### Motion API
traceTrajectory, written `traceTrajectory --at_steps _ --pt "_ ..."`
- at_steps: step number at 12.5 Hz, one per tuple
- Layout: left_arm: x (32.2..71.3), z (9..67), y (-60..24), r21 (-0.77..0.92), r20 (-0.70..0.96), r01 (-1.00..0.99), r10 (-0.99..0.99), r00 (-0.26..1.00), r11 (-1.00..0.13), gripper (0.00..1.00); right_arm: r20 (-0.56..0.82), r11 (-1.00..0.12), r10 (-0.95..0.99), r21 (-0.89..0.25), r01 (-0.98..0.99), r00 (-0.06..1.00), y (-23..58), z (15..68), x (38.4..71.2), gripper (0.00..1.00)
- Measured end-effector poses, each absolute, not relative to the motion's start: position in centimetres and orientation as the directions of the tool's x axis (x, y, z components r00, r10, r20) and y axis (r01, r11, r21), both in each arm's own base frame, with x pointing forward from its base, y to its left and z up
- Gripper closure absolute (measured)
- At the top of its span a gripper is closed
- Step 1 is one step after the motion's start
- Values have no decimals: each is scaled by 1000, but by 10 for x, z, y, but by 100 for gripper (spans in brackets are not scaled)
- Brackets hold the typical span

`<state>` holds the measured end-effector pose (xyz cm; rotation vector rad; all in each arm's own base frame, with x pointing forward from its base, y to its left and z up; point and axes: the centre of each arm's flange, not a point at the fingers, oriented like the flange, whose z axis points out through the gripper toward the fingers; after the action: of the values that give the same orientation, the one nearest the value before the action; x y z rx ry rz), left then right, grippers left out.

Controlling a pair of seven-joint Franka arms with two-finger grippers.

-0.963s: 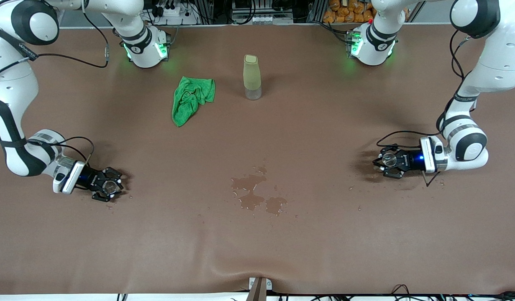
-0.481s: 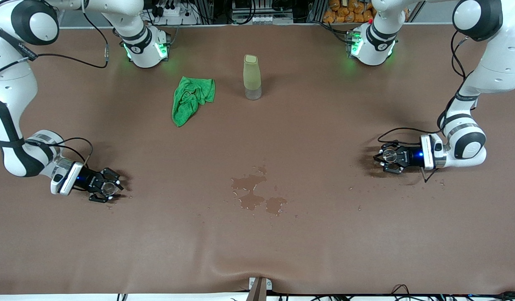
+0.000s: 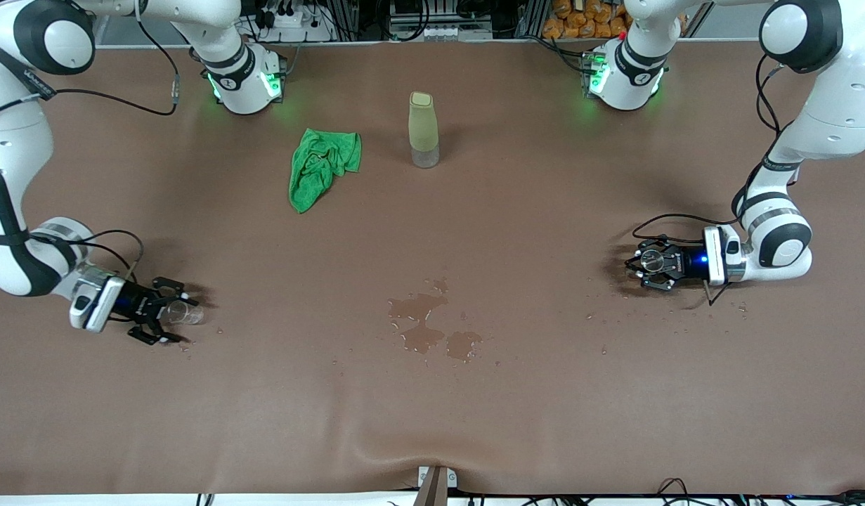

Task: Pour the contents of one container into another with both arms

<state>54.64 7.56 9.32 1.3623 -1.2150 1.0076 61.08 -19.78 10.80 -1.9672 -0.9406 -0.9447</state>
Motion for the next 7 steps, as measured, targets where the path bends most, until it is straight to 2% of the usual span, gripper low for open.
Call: traceTrajectory --at_steps 3,5,7 --pt "547 94 76 160 976 -987 -154 155 21 90 789 -434 290 -396 809 542 -213 132 613 0" --pt "548 95 77 163 975 -986 -157 157 21 86 735 -412 293 -481 774 612 -211 150 613 0" --pt "548 95 78 166 974 -986 -157 161 19 67 672 -403 302 -553 729 677 -210 176 614 0"
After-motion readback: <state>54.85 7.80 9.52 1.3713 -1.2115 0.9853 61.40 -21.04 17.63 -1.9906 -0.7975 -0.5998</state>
